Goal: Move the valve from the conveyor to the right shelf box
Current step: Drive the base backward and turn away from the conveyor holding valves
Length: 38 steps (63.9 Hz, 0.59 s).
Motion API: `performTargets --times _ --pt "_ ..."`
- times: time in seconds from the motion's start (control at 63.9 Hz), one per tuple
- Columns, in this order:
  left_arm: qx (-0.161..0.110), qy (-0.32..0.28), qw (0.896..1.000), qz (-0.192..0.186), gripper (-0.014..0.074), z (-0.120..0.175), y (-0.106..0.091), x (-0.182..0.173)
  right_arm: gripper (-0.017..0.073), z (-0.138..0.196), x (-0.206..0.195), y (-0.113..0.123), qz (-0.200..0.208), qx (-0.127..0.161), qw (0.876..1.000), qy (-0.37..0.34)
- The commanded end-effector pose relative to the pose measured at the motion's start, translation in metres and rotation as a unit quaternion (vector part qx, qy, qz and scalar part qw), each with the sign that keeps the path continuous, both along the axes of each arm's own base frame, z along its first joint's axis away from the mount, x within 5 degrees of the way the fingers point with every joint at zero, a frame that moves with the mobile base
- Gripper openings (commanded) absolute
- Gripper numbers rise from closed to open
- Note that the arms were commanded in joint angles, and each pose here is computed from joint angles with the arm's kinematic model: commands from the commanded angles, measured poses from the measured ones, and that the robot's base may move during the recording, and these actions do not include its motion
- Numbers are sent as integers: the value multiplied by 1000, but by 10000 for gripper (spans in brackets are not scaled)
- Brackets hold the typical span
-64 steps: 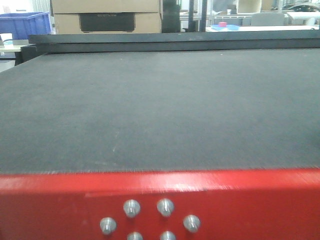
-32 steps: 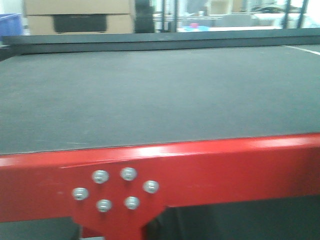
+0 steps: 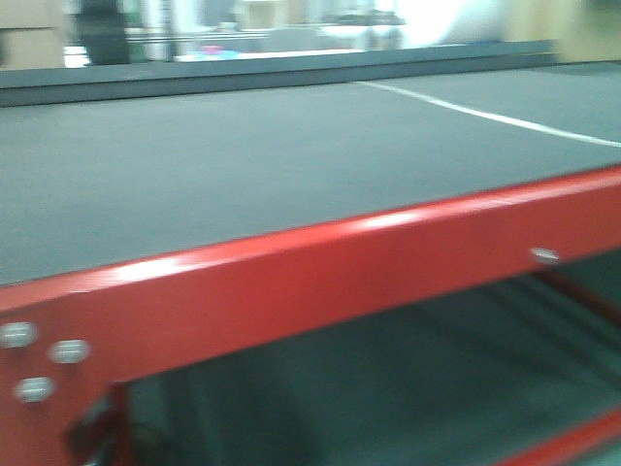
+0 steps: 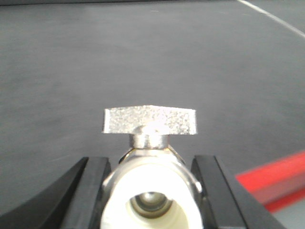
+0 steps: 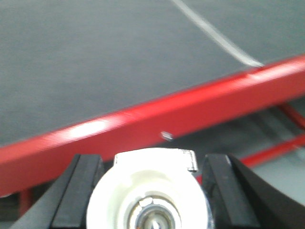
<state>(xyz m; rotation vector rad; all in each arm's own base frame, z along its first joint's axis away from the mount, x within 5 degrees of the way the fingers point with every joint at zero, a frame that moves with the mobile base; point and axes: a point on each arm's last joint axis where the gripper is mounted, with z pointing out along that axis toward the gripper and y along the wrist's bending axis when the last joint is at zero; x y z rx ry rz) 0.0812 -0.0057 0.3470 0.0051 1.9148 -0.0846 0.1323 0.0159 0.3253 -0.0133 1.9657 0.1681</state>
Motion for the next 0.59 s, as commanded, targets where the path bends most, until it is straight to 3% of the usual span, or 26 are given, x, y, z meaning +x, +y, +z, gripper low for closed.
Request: performTargets --times 0.0,0.579 --pt "-6 -34 999 0 -111 7 0 -1 -165 10 0 -1 -7 4 999 -46" --pt "-6 -34 999 0 -111 7 0 -1 -165 10 0 -1 -7 4 999 -46"
